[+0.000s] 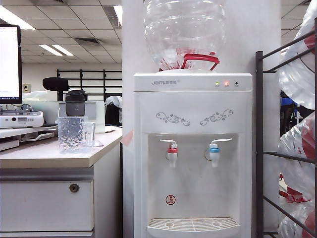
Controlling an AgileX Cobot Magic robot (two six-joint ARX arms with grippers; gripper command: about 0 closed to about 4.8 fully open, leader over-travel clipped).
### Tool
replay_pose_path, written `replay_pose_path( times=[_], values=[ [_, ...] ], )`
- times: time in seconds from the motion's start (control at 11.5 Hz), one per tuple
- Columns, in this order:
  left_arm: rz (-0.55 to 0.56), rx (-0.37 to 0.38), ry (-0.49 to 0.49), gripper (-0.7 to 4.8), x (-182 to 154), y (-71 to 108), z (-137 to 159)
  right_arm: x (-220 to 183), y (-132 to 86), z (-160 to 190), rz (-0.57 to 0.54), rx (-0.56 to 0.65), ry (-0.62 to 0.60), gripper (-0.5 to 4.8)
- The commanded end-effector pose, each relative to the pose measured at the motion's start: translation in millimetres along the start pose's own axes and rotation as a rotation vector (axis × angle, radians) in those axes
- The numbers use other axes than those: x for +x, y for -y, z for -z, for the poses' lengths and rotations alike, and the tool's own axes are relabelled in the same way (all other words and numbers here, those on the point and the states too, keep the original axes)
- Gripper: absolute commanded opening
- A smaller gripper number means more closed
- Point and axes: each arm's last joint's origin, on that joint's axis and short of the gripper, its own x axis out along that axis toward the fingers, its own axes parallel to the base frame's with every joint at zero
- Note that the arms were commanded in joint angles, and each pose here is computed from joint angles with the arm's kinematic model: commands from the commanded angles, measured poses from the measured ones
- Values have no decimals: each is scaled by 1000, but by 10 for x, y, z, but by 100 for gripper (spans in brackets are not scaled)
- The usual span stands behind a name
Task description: Pick up the plastic mug from the left desk, go to the cold water outlet of the water dispenser, press the vertical switch to get some water, then put the mug back on the desk.
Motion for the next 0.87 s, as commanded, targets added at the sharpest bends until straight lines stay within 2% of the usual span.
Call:
replay_pose_path(
  times=[0.09, 0.26, 0.52, 0.78, 0.87],
  values=[
    [2, -10, 11, -6, -1, 1, -11, -3, -2, -37, -1, 13, 24, -5],
    [1, -10, 13, -5, -1, 0, -13, -6, -3, -57, -1, 12, 30, -5],
    [-58, -89, 14, -5, -33, -19, -116, -63, -16, -331, -3, 14, 99, -5],
    [-62, -92, 73, -6, -86, -25, -345, -146, -28, -627, 0, 37, 139, -5],
    [-62, -122, 97, -5, -82, -29, -529, -167, -39, -853, -2, 38, 154, -5]
  ],
)
